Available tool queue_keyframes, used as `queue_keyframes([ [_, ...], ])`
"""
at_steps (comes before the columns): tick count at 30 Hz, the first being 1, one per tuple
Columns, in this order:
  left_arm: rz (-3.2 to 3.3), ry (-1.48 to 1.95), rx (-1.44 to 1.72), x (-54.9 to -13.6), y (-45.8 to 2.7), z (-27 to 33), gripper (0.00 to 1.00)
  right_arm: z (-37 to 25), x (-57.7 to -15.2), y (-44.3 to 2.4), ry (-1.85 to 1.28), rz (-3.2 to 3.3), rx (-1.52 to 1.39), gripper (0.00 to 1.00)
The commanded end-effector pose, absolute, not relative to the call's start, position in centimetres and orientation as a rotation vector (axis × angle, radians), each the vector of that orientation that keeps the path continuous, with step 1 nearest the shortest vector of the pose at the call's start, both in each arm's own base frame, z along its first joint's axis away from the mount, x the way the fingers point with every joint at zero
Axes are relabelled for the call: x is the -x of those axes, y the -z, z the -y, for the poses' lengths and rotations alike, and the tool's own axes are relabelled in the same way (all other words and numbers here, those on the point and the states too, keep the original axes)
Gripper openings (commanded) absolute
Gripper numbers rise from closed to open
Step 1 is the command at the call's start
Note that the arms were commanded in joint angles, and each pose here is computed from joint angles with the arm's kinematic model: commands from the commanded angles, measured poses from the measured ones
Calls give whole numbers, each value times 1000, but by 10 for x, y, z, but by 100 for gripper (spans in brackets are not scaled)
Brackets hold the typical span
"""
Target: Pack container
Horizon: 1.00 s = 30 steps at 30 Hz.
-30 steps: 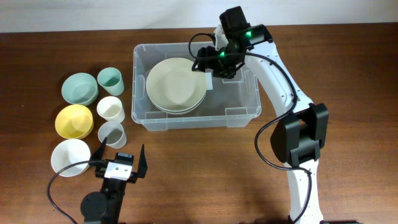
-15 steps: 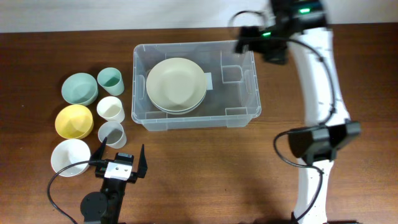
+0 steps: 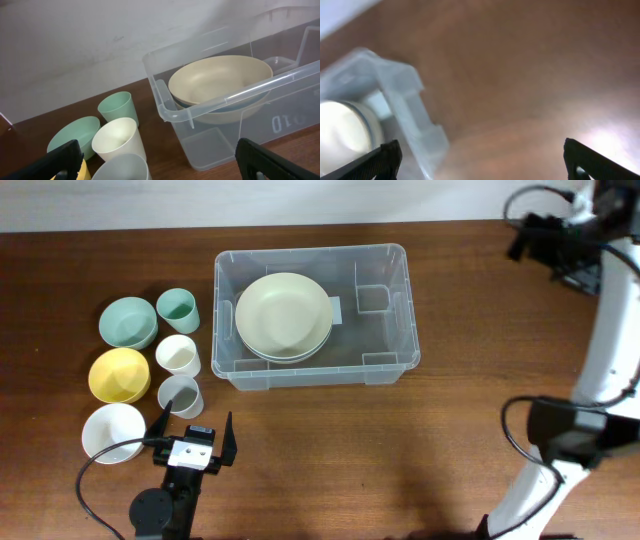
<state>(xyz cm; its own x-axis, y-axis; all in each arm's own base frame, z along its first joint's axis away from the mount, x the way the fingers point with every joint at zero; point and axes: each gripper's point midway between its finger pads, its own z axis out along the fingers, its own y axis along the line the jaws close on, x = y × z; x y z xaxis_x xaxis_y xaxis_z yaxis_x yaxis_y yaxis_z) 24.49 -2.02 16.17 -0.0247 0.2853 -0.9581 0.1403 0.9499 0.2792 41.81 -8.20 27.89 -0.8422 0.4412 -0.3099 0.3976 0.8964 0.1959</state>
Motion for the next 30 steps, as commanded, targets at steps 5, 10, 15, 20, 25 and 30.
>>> queue_keyframes([
  [5,-1599,-122,-343,-245,-160,21,100,120,-322,-228,-13,-2963,-794,99],
  [10,-1599,-122,-343,-245,-160,21,100,136,-282,-184,59,-3117,-930,99],
  [15,-1599,-122,-343,-245,-160,21,100,148,-256,-144,112,-3205,-1020,99],
  [20,-1599,-122,-343,-245,-160,21,100,167,-240,-116,213,-3213,-1084,99],
  [25,-1599,-122,-343,-245,-160,21,100,183,-248,-115,220,-3122,-1149,99],
  [30,-1599,-122,-343,-245,-160,21,100,198,-247,-118,228,-3066,-1205,99],
])
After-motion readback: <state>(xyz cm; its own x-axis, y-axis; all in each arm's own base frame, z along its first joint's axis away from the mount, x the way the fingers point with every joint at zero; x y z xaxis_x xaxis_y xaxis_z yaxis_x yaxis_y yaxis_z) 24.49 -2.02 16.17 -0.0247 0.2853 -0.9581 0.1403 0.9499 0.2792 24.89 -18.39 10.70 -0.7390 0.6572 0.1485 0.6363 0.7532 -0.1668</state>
